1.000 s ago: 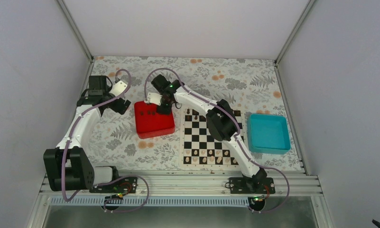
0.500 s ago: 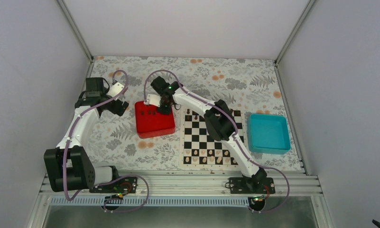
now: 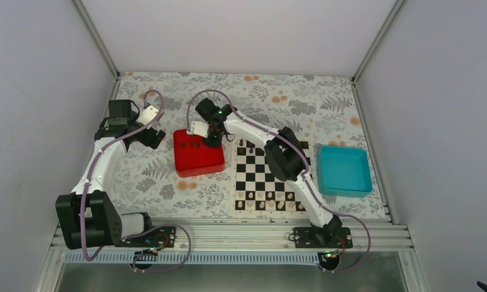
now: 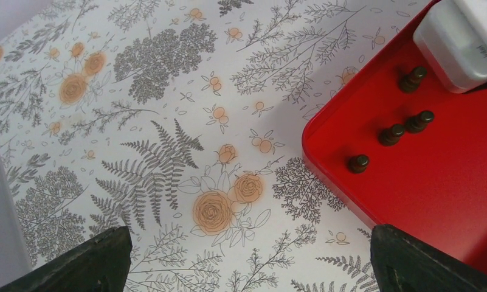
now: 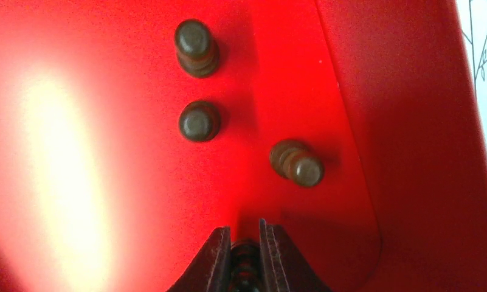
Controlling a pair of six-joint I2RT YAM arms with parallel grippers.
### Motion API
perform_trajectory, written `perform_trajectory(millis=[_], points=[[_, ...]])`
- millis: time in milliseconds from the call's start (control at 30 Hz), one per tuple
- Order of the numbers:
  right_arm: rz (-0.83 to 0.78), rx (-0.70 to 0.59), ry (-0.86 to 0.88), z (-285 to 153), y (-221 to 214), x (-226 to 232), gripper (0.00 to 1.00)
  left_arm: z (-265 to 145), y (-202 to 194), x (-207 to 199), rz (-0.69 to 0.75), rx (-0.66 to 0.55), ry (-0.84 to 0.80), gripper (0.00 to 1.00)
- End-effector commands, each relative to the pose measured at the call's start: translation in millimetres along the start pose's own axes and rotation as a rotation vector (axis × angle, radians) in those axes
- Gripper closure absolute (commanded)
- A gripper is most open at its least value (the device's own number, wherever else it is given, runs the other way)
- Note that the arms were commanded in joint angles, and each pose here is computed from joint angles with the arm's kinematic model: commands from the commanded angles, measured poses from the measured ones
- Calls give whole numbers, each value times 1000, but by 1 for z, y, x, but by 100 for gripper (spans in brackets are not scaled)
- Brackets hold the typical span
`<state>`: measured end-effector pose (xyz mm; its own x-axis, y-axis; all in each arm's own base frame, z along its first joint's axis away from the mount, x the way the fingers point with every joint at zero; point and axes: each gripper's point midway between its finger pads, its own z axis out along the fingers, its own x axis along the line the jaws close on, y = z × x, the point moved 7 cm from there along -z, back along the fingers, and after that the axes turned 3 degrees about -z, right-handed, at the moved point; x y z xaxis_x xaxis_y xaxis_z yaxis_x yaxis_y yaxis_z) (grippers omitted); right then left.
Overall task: Set up the chess pieces on the board
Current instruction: Pick up the chess piece from the storage box, then place the chess piece on the chessboard.
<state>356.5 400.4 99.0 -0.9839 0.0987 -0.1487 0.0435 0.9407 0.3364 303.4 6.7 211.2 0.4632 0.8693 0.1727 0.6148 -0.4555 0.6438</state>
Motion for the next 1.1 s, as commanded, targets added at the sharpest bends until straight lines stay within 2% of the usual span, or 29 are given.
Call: perform_trajectory(millis=[0,133,233,567,800,1067], points=[[-7,-75,-41,-54,13,2,96,-8,1,-3,12,-21,-9,3],[-2,-119,-55,-97,11,9,96,-9,4,-2,0,-32,-9,3],[16,-115,-57,-124,-6,19,96,-10,8,-2,-17,-51,-16,3],[191,-124,-147,-183,-122,28,95,-6,23,3,-122,-127,-25,3],[301,-125,-123,-170,-187,35,95,-5,29,6,-145,-142,-28,3],[333,-102,-59,-139,-210,28,95,-5,31,6,-158,-142,-36,3]])
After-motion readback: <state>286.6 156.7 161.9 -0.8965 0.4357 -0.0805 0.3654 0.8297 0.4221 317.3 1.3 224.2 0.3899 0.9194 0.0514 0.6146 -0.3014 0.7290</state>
